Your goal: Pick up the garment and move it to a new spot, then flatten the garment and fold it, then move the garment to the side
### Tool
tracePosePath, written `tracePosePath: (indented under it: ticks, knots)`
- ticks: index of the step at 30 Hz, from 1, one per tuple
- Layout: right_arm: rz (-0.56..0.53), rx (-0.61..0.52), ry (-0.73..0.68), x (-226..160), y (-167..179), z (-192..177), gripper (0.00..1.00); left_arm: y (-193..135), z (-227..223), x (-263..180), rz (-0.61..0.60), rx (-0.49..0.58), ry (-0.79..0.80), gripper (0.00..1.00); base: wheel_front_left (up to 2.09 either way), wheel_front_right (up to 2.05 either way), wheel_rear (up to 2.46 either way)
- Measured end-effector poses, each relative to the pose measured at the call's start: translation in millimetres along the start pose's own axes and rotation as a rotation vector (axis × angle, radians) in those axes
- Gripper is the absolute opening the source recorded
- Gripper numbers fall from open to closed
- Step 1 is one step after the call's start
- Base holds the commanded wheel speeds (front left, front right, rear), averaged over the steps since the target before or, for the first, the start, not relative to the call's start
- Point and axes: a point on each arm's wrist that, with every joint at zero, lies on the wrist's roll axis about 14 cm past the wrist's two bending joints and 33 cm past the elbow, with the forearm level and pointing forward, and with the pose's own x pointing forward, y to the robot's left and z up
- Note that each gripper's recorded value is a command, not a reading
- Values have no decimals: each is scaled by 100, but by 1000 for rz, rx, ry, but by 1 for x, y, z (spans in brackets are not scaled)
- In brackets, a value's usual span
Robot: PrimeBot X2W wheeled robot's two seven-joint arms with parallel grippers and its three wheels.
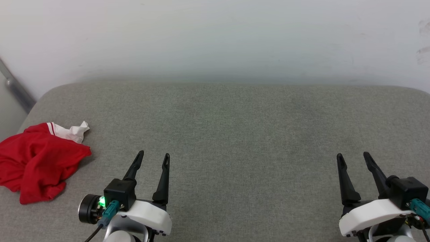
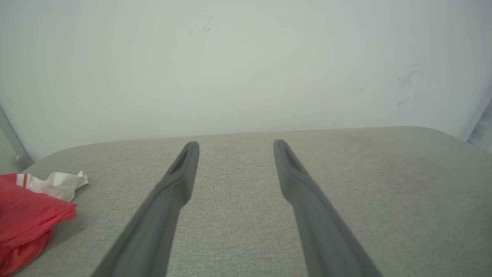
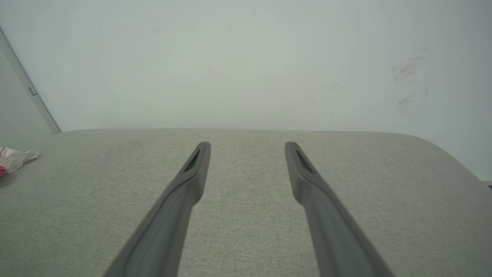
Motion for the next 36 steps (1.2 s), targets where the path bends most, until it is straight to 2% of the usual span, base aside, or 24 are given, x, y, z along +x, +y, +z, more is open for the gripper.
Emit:
tracePosePath:
  ticks: [12, 21, 29, 36]
  knots:
    - [3, -53, 5, -3, 0, -3, 100, -1, -3, -2, -8, 51, 3, 100, 0, 0, 0]
    - [24, -43, 15, 1, 7, -7, 100, 9, -6, -6, 32, 38, 13, 100, 0, 0, 0]
    - [125, -38, 22, 14, 40, -11, 100, 40, -3, -24, 145, 25, 10, 100, 0, 0, 0]
    - [270, -26, 23, 30, 91, -13, 100, 77, 5, -50, 272, 37, -4, 100, 0, 0, 0]
